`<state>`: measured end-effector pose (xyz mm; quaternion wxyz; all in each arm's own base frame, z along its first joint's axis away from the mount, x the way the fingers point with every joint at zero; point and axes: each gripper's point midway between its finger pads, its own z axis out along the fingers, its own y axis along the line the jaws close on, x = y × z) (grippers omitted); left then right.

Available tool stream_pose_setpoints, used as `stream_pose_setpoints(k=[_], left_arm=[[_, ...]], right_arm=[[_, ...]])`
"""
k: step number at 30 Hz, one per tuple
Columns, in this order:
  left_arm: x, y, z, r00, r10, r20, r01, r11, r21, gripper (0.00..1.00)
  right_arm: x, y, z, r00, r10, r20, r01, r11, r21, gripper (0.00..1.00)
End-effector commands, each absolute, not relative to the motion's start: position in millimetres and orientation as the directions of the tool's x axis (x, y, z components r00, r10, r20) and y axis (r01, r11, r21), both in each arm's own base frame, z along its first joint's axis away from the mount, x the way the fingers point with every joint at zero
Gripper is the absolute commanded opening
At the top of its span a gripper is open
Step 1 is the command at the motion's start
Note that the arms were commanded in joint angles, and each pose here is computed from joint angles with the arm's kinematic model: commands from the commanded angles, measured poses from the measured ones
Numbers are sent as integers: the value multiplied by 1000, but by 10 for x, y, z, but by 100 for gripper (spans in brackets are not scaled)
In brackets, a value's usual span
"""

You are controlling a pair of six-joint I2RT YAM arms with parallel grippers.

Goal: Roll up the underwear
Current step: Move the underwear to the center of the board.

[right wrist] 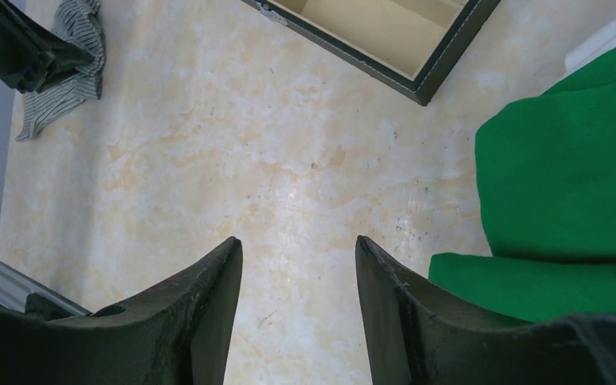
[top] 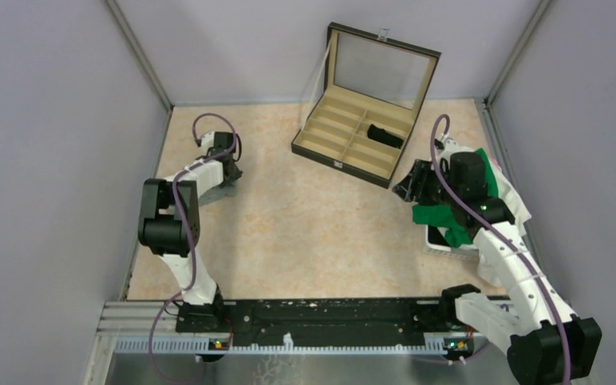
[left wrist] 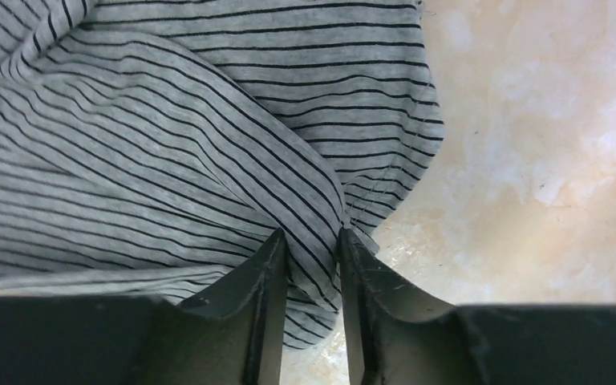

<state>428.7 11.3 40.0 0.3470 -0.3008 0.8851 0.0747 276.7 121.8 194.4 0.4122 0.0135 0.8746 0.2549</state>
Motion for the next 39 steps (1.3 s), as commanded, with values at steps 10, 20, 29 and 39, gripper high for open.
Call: stream_pose_setpoints(k=[10,20,29,39], left_arm=[[3925,-1387,386,-739,-290,-608,-185,955,-232,0],[2173,-2388,31,-872,-25,-488,119,958,-260,0],[1679,-2333,628,-820,-65,-569,157,930,-333,52],[2259,-1660,1319,-615,-319,-721,-35,925,-379,76]], right_arm=[[2596,1141,2124,-585,203,-785,-244,879,410,50],[2526,1129,1973,-607,164,-777,-258,885,388,51],[2552,1181,1846,-636,163,-754,-260,875,409,52],[2625,1746,1852,-688,64,-723,-372,824,427,52]])
